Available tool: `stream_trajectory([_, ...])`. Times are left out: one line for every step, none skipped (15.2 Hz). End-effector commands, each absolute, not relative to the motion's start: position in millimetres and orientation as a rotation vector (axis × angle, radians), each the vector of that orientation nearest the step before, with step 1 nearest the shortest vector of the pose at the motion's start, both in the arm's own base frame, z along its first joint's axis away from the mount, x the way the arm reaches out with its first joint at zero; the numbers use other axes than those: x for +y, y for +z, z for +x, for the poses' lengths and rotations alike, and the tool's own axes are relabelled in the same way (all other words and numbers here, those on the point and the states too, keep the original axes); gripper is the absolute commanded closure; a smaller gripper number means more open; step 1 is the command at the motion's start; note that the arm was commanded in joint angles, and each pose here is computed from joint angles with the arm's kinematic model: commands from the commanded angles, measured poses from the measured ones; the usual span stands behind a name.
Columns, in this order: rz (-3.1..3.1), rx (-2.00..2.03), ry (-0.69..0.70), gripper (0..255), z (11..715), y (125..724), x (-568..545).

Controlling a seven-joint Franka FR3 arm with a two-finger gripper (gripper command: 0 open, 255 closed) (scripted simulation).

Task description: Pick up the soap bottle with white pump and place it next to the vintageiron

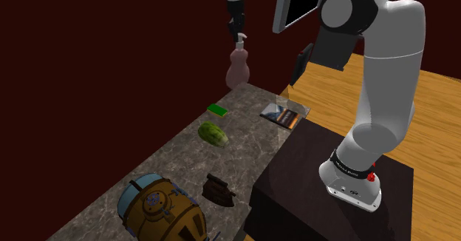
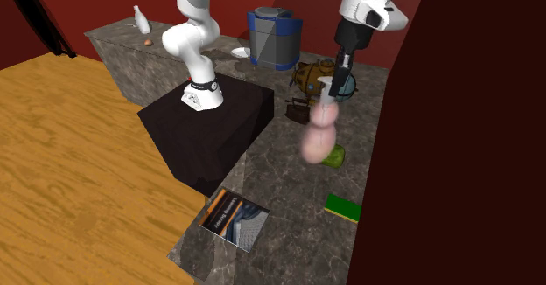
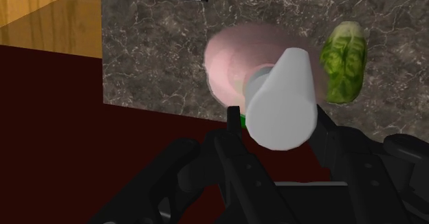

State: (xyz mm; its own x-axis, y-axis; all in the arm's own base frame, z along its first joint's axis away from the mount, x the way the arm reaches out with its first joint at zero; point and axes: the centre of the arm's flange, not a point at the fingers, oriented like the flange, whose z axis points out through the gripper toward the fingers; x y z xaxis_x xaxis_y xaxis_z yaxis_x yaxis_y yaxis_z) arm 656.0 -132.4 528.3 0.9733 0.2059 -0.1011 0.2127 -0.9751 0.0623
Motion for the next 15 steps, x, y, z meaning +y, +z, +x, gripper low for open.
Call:
stream_trajectory([3.048,0.324,-0.143,255,656,539,-132])
stream_trajectory([3.048,0.324,-0.143,255,656,544,-132])
stream_trajectory([3.048,0.324,-0.143,255,656,550,-132])
stream_trajectory([3.048,0.324,-0.143,255,656,555,-132])
stream_trajectory([3.048,0.324,-0.143,255,656,560,-132])
stream_trajectory([3.048,0.324,-0.143,255,656,566,-132])
stream_trajectory([3.048,0.324,-0.143,255,656,571,-132])
stream_trajectory([3.048,0.324,-0.143,255,656,576,-132])
stream_trajectory([3.048,0.324,-0.143,255,656,581,-132])
stream_trajectory([3.048,0.324,-0.143,255,656,587,-132])
stream_trajectory([3.048,0.324,-0.143,255,656,592,-132])
stream_trajectory([3.048,0.324,-0.143,255,656,597,-132])
stream_trajectory([3.048,0.324,-0.143,255,656,602,-132])
stream_trajectory([3.048,0.324,-0.143,255,652,602,-119])
stream_trajectory([3.048,0.324,-0.143,255,647,602,-107])
